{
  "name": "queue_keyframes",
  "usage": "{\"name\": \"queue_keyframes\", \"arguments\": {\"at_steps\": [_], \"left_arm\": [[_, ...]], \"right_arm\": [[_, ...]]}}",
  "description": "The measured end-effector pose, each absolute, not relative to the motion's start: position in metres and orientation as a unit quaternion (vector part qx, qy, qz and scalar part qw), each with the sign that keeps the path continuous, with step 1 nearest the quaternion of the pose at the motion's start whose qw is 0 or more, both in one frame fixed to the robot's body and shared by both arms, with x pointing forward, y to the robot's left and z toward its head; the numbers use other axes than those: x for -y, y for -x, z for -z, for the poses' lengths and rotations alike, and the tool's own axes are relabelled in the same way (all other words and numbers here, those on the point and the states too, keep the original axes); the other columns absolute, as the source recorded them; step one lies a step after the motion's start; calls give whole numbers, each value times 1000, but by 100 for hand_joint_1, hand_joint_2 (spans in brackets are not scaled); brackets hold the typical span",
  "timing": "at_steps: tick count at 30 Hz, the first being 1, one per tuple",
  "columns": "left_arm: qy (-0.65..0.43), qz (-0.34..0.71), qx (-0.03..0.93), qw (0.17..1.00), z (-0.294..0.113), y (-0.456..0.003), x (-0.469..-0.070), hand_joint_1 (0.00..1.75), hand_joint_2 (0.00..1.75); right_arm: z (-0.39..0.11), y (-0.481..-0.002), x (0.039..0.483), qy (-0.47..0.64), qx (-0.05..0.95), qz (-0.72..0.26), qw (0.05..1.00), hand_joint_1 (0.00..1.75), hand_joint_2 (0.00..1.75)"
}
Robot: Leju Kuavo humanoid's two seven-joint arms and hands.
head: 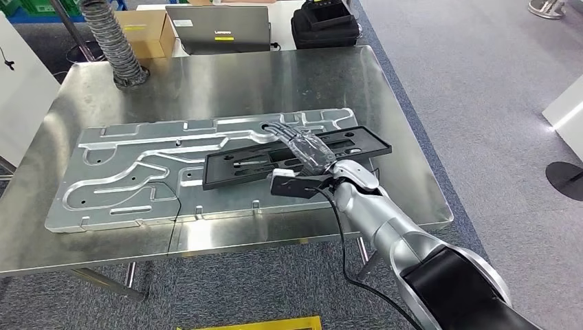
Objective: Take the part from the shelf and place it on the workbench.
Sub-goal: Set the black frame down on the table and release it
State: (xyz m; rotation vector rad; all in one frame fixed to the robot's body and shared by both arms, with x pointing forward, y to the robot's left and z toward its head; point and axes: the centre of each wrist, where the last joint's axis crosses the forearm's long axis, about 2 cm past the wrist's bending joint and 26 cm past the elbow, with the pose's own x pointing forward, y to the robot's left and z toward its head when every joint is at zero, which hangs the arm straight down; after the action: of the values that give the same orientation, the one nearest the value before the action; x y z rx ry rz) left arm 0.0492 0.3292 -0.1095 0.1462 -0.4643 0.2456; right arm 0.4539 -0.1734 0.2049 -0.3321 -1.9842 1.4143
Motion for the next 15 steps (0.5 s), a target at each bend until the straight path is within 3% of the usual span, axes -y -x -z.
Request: {"name": "queue_keyframes", "arguments": {"at_steps": [4, 7, 10, 15], "left_arm": [[-67, -121, 229, 964, 110, -49, -329, 0, 0], [-66, -123, 231, 963, 110, -49, -329, 0, 0], [-65, -131, 232, 962, 110, -46, -328, 0, 0], [-62, -155, 237, 957, 111, -42, -326, 0, 0]], "right_arm": [[-223, -454, 180, -2, 860, -334, 385, 0, 0], [-243, -449, 197, -11, 912, -205, 354, 0, 0], [-266, -435, 225, 70, 950, -116, 282, 0, 0], [-285, -393, 275, 319, 937, -84, 119, 0, 0]]}}
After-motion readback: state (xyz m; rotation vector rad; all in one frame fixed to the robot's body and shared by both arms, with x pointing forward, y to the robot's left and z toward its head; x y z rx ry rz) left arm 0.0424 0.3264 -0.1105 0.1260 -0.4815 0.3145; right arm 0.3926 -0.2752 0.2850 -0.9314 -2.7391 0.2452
